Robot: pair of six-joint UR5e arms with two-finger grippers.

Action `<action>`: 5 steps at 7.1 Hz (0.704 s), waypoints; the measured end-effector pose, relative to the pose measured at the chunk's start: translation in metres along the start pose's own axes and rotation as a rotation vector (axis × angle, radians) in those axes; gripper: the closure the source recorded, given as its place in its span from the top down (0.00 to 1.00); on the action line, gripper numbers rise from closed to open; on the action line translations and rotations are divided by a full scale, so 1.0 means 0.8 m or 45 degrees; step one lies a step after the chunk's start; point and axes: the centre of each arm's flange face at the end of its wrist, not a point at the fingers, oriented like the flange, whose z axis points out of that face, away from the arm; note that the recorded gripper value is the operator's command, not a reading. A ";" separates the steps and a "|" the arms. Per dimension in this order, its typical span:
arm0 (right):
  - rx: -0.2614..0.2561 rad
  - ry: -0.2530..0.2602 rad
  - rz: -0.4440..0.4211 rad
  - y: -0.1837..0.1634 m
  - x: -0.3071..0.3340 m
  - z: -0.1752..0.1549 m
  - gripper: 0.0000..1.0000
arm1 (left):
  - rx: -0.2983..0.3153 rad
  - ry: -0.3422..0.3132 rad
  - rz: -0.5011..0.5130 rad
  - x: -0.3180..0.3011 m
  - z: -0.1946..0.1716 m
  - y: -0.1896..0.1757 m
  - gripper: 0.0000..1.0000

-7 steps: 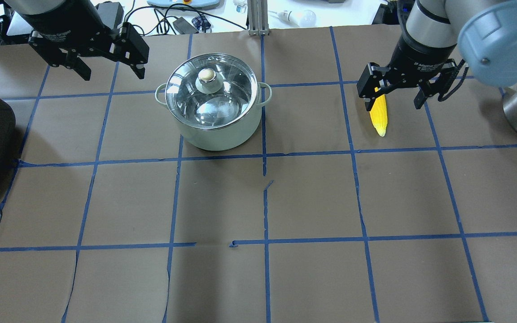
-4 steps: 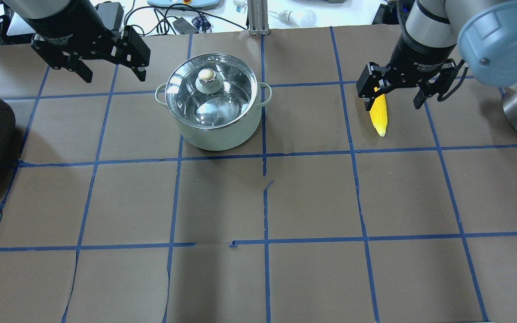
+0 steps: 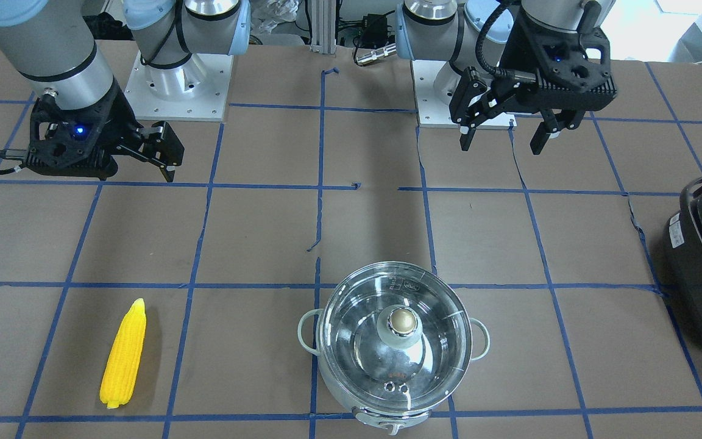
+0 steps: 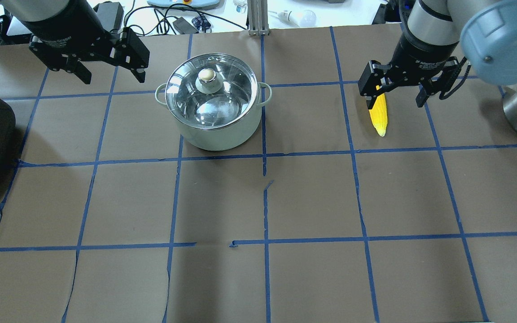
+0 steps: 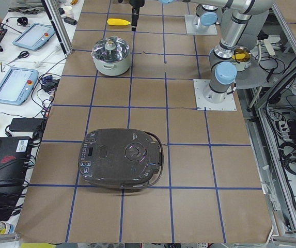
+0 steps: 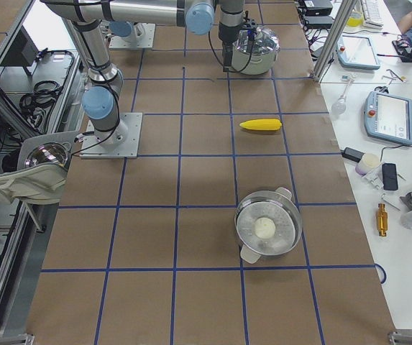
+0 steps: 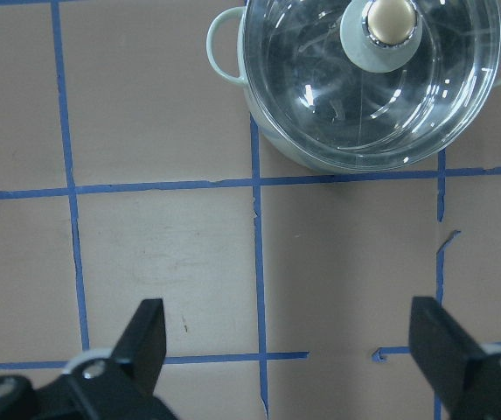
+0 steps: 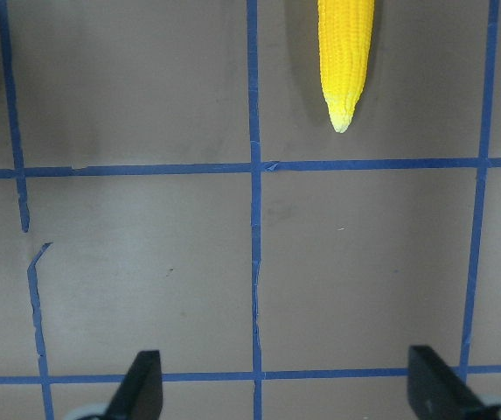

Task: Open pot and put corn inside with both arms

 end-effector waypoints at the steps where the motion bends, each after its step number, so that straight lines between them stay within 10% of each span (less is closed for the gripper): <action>1: -0.001 -0.001 -0.002 0.000 0.000 0.001 1.00 | 0.000 0.000 0.000 0.000 0.000 0.000 1.00; 5: 0.001 -0.010 -0.009 0.000 -0.001 0.003 1.00 | 0.002 -0.001 -0.001 0.000 -0.001 0.000 1.00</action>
